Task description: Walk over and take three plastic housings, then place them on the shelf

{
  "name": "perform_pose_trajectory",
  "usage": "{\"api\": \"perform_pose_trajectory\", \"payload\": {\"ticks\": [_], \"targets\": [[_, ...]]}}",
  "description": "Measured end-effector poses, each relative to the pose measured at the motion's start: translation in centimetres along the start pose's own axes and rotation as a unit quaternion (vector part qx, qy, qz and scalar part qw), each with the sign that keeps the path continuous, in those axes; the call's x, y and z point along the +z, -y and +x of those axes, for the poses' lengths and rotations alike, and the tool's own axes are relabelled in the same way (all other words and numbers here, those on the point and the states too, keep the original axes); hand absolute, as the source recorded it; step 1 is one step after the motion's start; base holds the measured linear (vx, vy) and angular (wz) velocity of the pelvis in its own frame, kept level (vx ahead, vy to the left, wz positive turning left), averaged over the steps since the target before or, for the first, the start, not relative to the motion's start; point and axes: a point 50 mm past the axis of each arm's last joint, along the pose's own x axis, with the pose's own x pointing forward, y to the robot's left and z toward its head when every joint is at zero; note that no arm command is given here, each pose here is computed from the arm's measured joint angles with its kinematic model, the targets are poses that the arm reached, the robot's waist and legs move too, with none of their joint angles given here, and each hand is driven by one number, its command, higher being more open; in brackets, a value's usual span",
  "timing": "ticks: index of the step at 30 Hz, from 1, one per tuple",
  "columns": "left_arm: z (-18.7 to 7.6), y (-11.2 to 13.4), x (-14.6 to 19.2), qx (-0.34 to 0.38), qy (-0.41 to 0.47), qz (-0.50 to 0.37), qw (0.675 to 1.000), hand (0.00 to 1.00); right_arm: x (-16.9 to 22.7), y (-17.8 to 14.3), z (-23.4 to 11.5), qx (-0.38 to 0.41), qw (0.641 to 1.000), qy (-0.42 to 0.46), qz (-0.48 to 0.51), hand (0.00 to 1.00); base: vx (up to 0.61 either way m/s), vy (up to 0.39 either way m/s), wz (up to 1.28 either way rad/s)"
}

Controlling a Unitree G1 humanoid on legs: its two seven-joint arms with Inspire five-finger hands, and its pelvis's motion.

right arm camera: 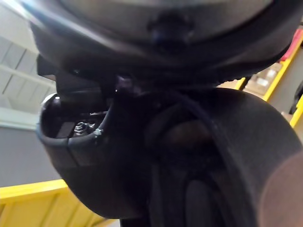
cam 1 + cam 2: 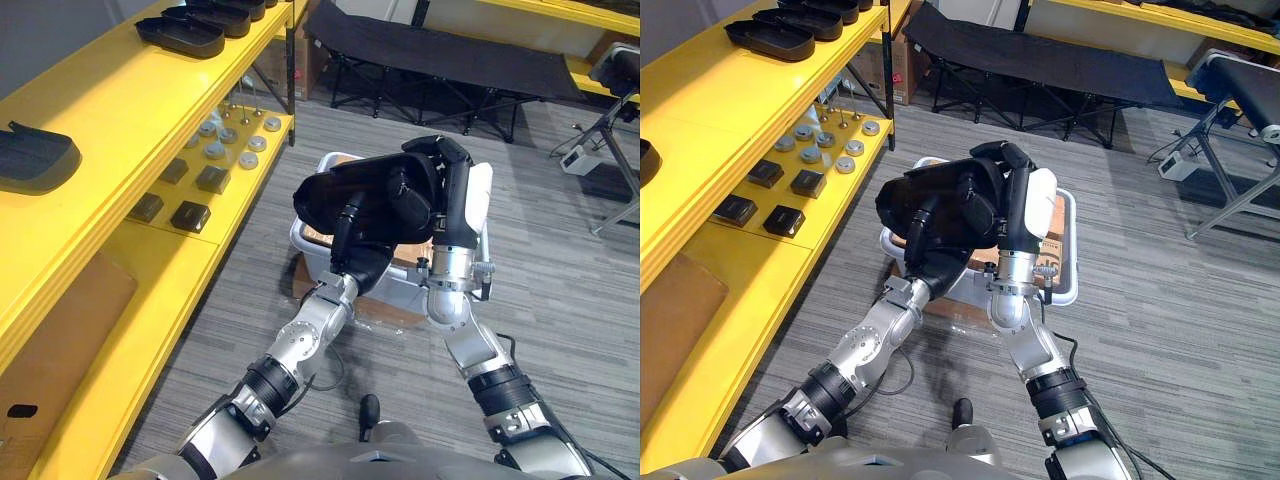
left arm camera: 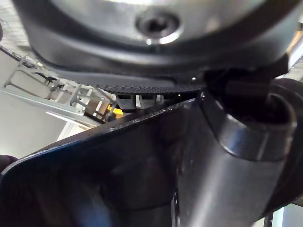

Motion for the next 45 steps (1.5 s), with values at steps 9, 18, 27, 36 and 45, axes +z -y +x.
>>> {"api": "perform_pose_trajectory", "payload": {"ticks": [9, 18, 27, 36, 45], "targets": [[0.0, -0.1, 0.4, 0.002, 0.058, -0.007, 0.998, 0.00, 0.7, -1.7, -2.1, -0.016, 0.998, -0.038, 0.047, 0.00, 0.00, 0.000, 0.00], [-0.7, -0.6, 1.6, -0.010, 0.122, 0.041, 0.992, 0.00, 1.1, -3.1, -4.4, 0.008, 0.996, -0.066, 0.065, 1.00, 0.00, 0.000, -0.02], [-2.7, 4.8, 5.6, 0.005, 0.312, 0.327, 0.892, 0.00, 1.1, -3.4, -6.8, 0.060, 0.985, -0.114, 0.112, 1.00, 0.00, 0.000, 0.00], [-5.7, 7.3, 8.5, 0.105, 0.496, 0.503, 0.700, 0.00, 0.0, -3.0, -7.7, 0.050, 0.973, -0.192, 0.121, 1.00, 0.00, 0.000, 0.01], [-10.0, 8.0, 12.5, 0.204, 0.609, 0.618, 0.452, 0.00, -2.4, -0.9, -9.5, 0.070, 0.931, -0.280, 0.223, 1.00, 0.00, 0.000, 0.00]]}}
